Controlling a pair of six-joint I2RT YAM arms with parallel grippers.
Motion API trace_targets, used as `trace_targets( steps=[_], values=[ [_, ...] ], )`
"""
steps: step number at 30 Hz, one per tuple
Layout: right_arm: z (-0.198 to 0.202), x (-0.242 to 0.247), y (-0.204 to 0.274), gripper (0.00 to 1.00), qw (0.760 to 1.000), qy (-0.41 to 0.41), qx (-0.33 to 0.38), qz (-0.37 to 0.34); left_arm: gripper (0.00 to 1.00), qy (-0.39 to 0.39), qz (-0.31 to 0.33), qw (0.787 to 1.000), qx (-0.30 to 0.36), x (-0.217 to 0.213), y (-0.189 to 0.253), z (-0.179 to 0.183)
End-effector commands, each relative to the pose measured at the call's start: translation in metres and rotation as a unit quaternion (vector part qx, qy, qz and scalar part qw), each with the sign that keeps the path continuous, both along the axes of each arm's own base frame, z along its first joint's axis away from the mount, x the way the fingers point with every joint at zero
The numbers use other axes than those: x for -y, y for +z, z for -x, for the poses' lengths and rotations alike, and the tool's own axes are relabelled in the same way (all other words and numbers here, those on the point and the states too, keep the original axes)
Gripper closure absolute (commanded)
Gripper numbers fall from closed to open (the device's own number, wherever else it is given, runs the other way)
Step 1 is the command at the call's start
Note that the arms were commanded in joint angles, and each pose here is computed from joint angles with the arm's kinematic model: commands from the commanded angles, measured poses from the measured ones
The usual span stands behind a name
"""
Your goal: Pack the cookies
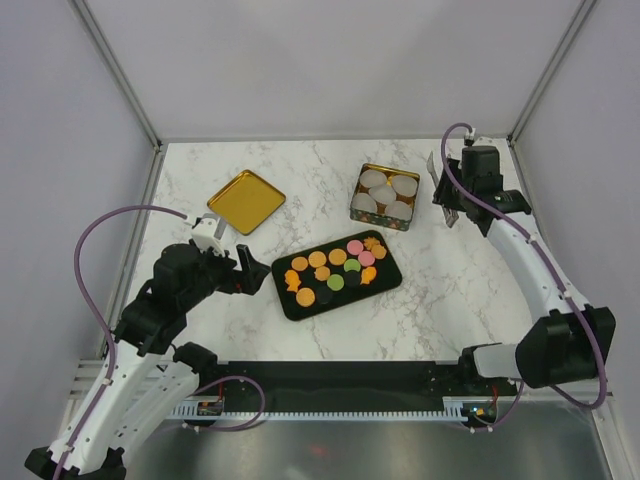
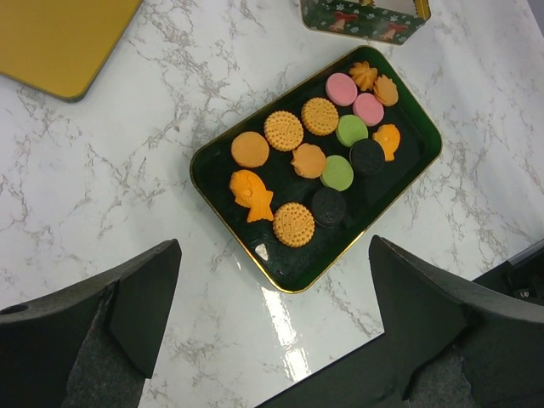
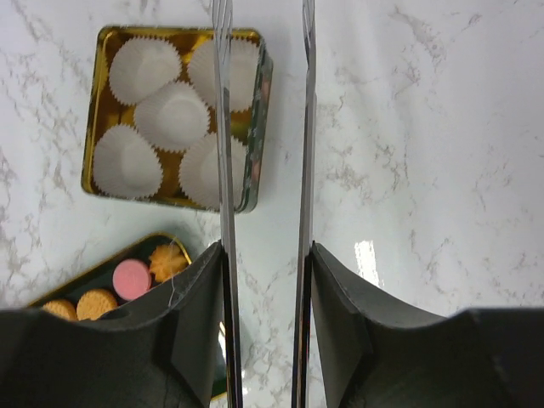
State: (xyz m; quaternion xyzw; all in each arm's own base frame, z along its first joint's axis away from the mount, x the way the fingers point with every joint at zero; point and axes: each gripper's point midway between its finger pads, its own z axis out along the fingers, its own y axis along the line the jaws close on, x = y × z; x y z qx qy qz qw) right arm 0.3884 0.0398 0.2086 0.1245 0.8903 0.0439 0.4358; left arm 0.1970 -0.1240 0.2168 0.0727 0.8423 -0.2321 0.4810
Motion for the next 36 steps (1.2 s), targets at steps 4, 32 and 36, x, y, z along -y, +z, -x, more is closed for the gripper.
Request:
trace_targets(
  steps=[4, 32, 36],
  values=[
    [0.058, -0.033, 0.013, 0.52, 0.998, 0.068, -0.003, -0.008, 0.00, 0.013, 0.007, 1.000, 0.006, -0.001, 0.003, -0.005],
    [0.204, -0.165, -0.035, 0.52, 0.953, 0.288, -0.070, 0.070, 0.00, 0.010, 0.000, 1.000, -0.014, 0.002, -0.005, -0.007],
    [0.207, -0.164, -0.037, 0.50, 0.949, 0.296, -0.077, 0.081, 0.00, 0.010, 0.001, 1.000, -0.013, 0.003, -0.005, -0.007]
  ],
)
